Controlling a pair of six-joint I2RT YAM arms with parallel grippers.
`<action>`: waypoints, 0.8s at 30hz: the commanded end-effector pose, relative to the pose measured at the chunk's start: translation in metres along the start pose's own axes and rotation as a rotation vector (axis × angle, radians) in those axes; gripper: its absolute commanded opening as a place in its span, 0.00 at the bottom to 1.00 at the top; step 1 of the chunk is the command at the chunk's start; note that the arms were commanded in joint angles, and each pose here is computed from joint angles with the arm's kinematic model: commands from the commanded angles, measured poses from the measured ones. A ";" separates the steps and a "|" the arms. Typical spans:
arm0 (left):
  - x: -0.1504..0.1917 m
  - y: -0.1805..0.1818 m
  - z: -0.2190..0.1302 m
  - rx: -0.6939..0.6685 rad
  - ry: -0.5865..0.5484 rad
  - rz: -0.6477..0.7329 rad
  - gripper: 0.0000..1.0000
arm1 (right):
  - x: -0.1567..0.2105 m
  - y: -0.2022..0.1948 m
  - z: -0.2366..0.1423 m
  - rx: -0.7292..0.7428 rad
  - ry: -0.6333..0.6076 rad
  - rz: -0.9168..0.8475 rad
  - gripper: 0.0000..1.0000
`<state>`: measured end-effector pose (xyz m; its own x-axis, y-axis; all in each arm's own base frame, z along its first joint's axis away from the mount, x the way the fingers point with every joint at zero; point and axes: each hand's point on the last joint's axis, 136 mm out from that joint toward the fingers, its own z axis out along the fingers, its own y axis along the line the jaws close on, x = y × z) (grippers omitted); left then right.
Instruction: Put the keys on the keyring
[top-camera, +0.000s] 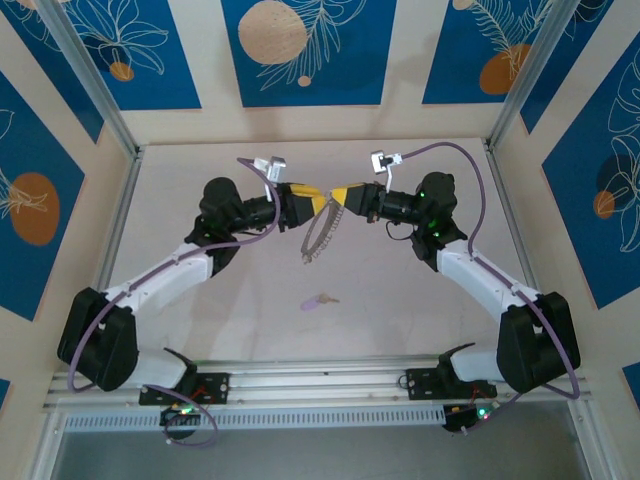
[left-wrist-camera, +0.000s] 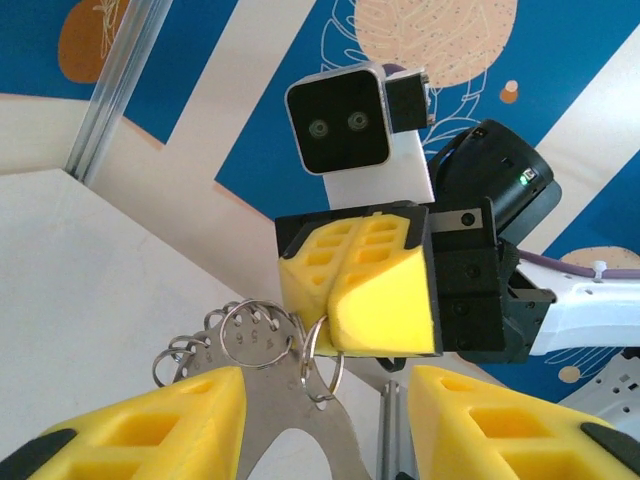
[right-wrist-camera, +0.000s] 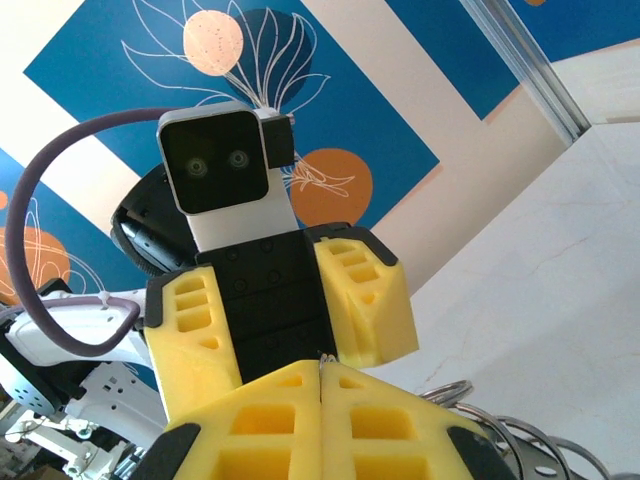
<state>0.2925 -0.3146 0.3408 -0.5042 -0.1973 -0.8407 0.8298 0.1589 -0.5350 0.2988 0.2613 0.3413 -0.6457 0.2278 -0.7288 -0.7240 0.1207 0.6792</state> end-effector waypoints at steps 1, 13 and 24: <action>-0.010 -0.009 0.003 0.056 -0.019 0.027 0.46 | -0.007 0.009 -0.001 -0.029 -0.014 -0.035 0.00; -0.016 -0.009 0.007 0.079 -0.036 0.023 0.44 | -0.006 0.011 0.000 -0.040 -0.006 -0.030 0.00; -0.018 -0.014 0.009 0.132 -0.052 0.007 0.30 | -0.006 0.011 -0.001 -0.039 -0.011 -0.030 0.00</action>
<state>0.2979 -0.3229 0.3401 -0.5393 -0.2224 -0.8122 0.8191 0.0854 -0.5673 0.2982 0.2618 0.3432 -0.6507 0.2297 -0.7237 -0.7221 0.1073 0.6834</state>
